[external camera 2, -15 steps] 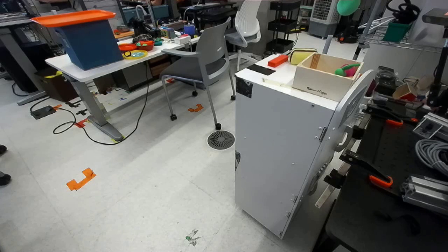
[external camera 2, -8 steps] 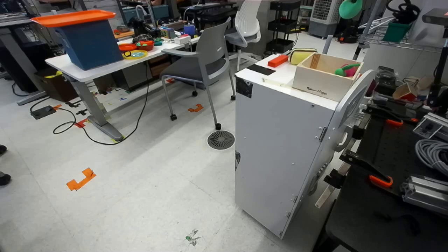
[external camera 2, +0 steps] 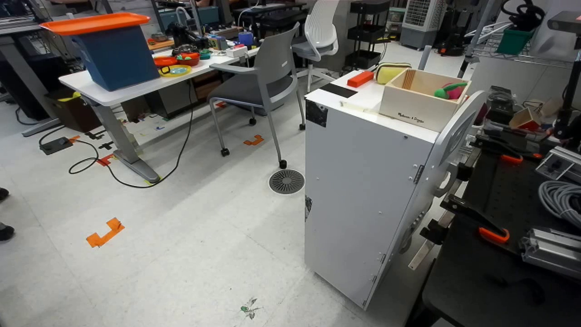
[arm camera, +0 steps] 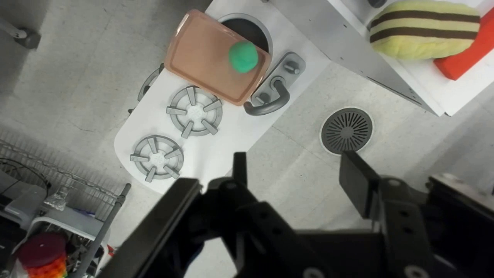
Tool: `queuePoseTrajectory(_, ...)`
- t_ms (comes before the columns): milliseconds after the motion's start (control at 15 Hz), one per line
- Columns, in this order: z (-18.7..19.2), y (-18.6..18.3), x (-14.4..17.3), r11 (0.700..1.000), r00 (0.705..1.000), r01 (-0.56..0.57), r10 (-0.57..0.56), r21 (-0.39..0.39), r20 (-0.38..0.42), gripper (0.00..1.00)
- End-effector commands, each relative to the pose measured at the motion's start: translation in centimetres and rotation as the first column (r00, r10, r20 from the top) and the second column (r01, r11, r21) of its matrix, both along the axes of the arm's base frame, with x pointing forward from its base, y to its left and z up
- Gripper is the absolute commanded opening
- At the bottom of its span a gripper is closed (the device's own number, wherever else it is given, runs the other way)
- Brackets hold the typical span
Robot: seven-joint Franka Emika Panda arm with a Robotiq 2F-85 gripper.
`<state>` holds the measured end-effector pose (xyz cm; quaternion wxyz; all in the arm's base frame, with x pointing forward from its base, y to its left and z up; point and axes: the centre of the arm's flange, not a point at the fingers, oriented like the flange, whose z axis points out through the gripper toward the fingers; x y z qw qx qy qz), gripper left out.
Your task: Remove the green plushie out of the box
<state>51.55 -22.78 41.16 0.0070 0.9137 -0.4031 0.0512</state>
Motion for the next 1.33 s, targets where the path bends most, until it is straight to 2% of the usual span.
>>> queuePoseTrajectory(0, 0.4, -0.4, 0.3, 1.0, 1.0, 0.009, -0.009, 0.017, 0.017, 0.95)
queuePoseTrajectory(67, 0.4, -0.4, 0.3, 1.0, 1.0, 0.011, -0.012, 0.019, 0.019, 1.0)
queuePoseTrajectory(133, 0.5, -0.3, 0.2, 1.0, 1.0, 0.011, -0.011, 0.022, 0.022, 1.0)
queuePoseTrajectory(867, 0.9, 0.1, 0.3, 0.999, 0.999, 0.013, -0.015, 0.047, 0.041, 1.0)
queuePoseTrajectory(1267, 3.0, 4.6, -0.9, 0.997, 0.996, -0.074, 0.073, 0.019, 0.041, 1.0)
